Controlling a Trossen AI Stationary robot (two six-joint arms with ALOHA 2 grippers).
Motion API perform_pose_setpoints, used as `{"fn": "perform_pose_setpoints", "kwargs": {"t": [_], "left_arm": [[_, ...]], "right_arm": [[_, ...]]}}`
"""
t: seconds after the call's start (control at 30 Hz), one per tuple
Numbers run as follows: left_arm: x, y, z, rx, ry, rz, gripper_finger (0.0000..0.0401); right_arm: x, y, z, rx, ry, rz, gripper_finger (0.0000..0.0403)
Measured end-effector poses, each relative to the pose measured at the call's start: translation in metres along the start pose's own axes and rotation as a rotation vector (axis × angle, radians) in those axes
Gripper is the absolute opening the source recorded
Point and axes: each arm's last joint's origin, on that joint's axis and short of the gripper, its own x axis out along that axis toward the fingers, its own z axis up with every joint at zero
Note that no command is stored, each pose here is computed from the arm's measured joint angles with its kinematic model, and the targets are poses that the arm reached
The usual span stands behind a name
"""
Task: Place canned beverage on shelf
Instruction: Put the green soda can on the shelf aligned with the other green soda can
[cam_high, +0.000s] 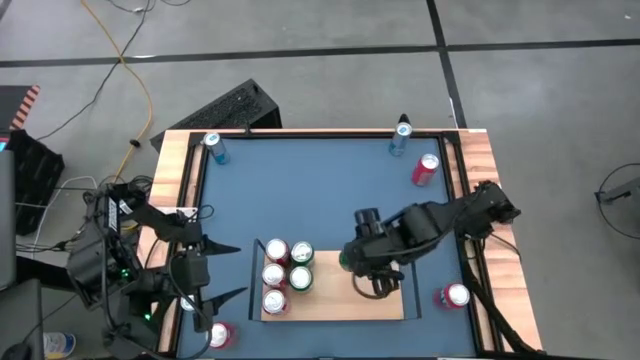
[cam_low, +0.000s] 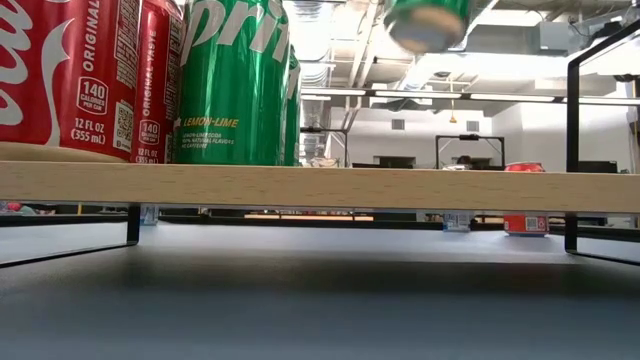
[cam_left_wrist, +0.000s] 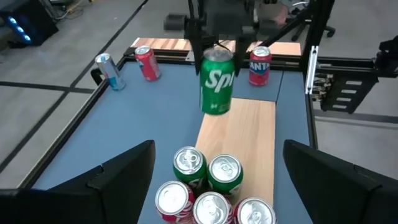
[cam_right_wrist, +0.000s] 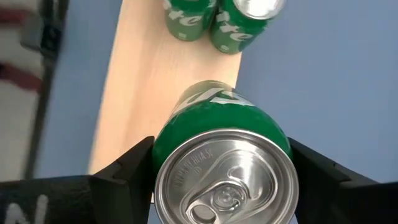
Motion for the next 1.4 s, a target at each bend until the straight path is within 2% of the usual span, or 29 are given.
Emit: {"fn": "perform_pose_setpoints", "kwargs": {"t": [0.17, 0.3, 0.5, 0.63, 0.83, 1.0, 1.23, 1.4], "left_arm": [[0.001, -0.003, -0.004, -0.022, 0.002, 0.004, 0.0339], [0.002, -0.005, -0.007, -0.045, -0.014, 0.019, 0.0339], [0.005, -0.009, -0.011, -0.058, -0.019, 0.021, 0.0339], [0.006, -0.01, -0.012, -0.06, -0.017, 0.022, 0.0339], [0.004, -0.011, -0.012, -0.06, -0.018, 0.018, 0.0339], [0.004, -0.011, -0.012, -0.06, -0.023, 0.021, 0.0339], [0.004, -0.01, -0.012, -0.047, -0.025, 0.027, 0.0339], [0.004, -0.01, -0.013, -0.045, -0.027, 0.03, 0.0339]], "right_arm": [[0.017, 0.001, 0.001, -0.147, 0.02, 0.005, 0.027], [0.033, 0.02, 0.005, -0.295, 0.015, 0.022, 0.027], [0.051, 0.049, 0.009, -0.445, 0.018, 0.109, 0.027], [0.07, 0.06, 0.012, -0.525, 0.056, 0.151, 0.027], [0.085, 0.063, 0.012, -0.534, 0.113, 0.202, 0.027], [0.097, 0.065, 0.013, -0.537, 0.144, 0.201, 0.0272], [0.103, 0.066, 0.013, -0.523, 0.172, 0.204, 0.0355], [0.102, 0.064, 0.013, -0.502, 0.167, 0.2, 0.0372]]}}
